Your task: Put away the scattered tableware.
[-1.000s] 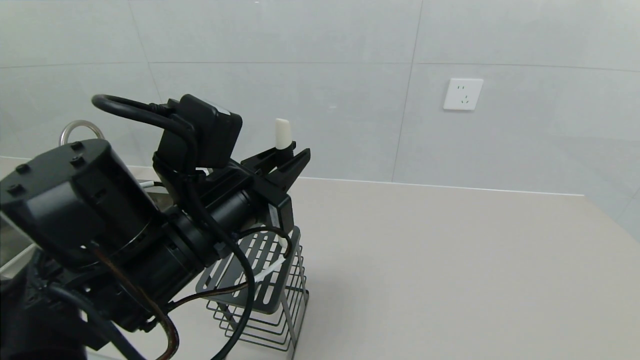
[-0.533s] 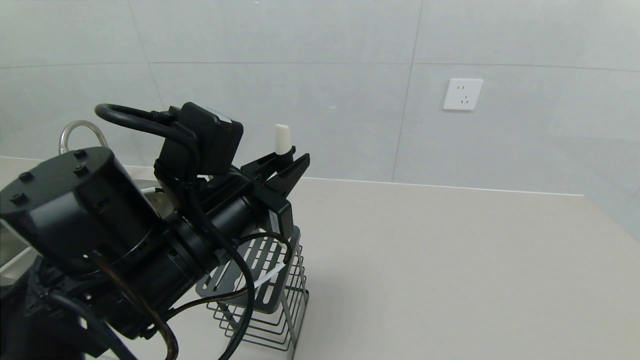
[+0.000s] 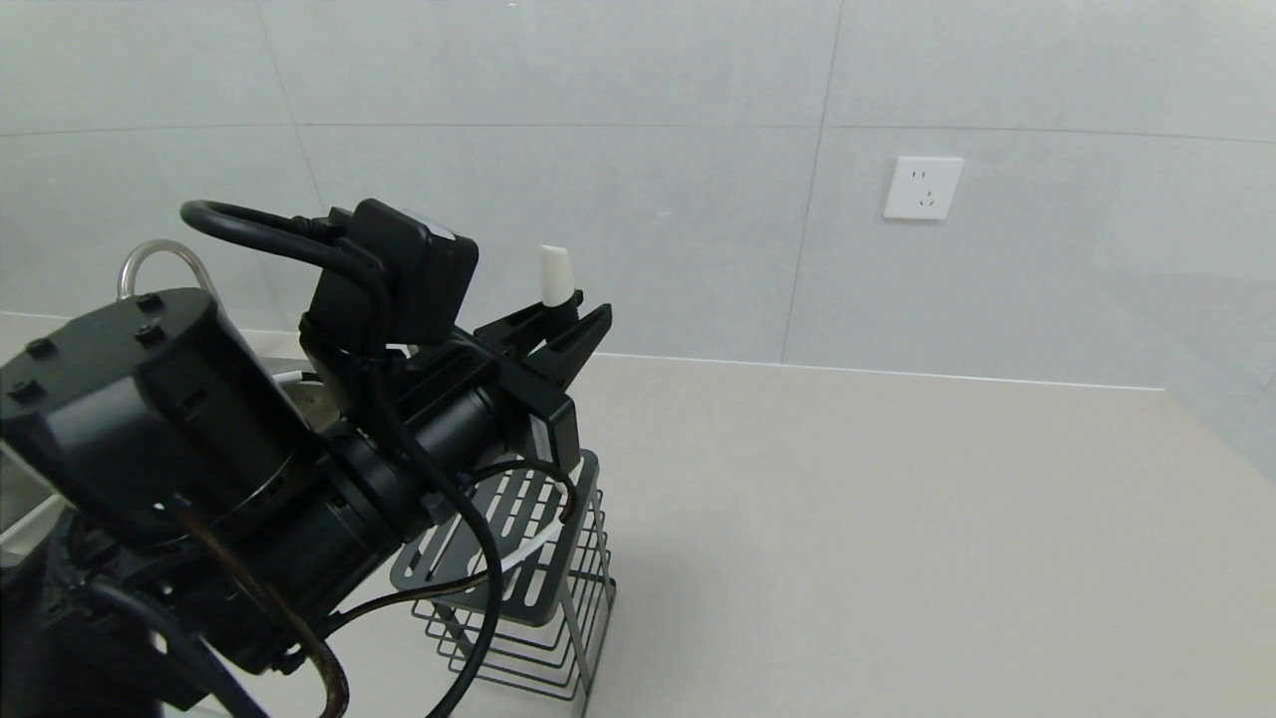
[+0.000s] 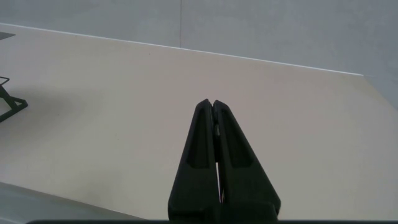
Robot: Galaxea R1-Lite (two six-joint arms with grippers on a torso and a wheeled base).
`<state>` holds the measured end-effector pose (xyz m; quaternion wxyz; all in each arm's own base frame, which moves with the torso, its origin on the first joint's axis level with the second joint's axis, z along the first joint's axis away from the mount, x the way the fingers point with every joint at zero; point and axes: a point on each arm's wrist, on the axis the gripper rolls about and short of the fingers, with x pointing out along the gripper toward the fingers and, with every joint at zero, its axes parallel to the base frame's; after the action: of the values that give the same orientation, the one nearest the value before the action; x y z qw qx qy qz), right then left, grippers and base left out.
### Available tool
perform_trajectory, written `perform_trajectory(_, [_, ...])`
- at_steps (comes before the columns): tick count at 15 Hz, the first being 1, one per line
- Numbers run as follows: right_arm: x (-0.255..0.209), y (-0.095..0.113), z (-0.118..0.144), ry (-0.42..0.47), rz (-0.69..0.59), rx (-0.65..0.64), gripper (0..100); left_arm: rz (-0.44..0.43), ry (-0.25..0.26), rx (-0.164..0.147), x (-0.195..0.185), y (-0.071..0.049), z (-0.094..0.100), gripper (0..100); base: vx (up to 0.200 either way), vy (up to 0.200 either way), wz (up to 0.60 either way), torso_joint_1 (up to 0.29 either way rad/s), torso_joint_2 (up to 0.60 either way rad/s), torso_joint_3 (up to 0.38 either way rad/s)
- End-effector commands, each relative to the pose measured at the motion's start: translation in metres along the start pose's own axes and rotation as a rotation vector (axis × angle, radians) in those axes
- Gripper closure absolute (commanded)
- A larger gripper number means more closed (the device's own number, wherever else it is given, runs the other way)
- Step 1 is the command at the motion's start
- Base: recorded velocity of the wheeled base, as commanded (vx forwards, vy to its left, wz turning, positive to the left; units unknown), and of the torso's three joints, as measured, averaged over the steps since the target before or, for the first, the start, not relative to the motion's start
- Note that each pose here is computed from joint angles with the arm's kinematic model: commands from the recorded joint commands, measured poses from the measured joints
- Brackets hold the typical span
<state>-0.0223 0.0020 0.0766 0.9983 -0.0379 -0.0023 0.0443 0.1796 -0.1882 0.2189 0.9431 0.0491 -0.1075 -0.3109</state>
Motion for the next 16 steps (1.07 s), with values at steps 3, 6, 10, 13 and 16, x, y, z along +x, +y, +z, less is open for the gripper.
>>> perform_trajectory(3, [0.0001, 0.0, 0.0001, 0.001, 0.0, 0.001, 100, 0.002, -0.019, -0.001, -0.0021, 0.0008, 0.0045, 100, 0.0, 0.0, 0.0, 0.0, 0.0, 0.0])
perform_trajectory(6, [0.0001, 0.0, 0.0001, 0.001, 0.0, 0.001, 100, 0.0, -0.022, -0.002, -0.0024, 0.0006, 0.0052, 100, 0.0, 0.0, 0.0, 0.0, 0.0, 0.0])
perform_trajectory(10, [0.0001, 0.0, 0.0001, 0.001, 0.0, 0.001, 100, -0.015, -0.016, -0.002, -0.0025, -0.0027, 0.0035, 100, 0.0, 0.0, 0.0, 0.0, 0.0, 0.0])
perform_trajectory(13, [0.0001, 0.0, 0.0001, 0.001, 0.0, 0.001, 100, -0.034, -0.014, -0.005, -0.0027, -0.0084, 0.0033, 100, 0.0, 0.0, 0.0, 0.0, 0.0, 0.0])
perform_trajectory(16, [0.0001, 0.0, 0.0001, 0.001, 0.0, 0.001, 100, -0.021, -0.016, -0.005, -0.0017, -0.0059, 0.0039, 100, 0.0, 0.0, 0.0, 0.0, 0.0, 0.0])
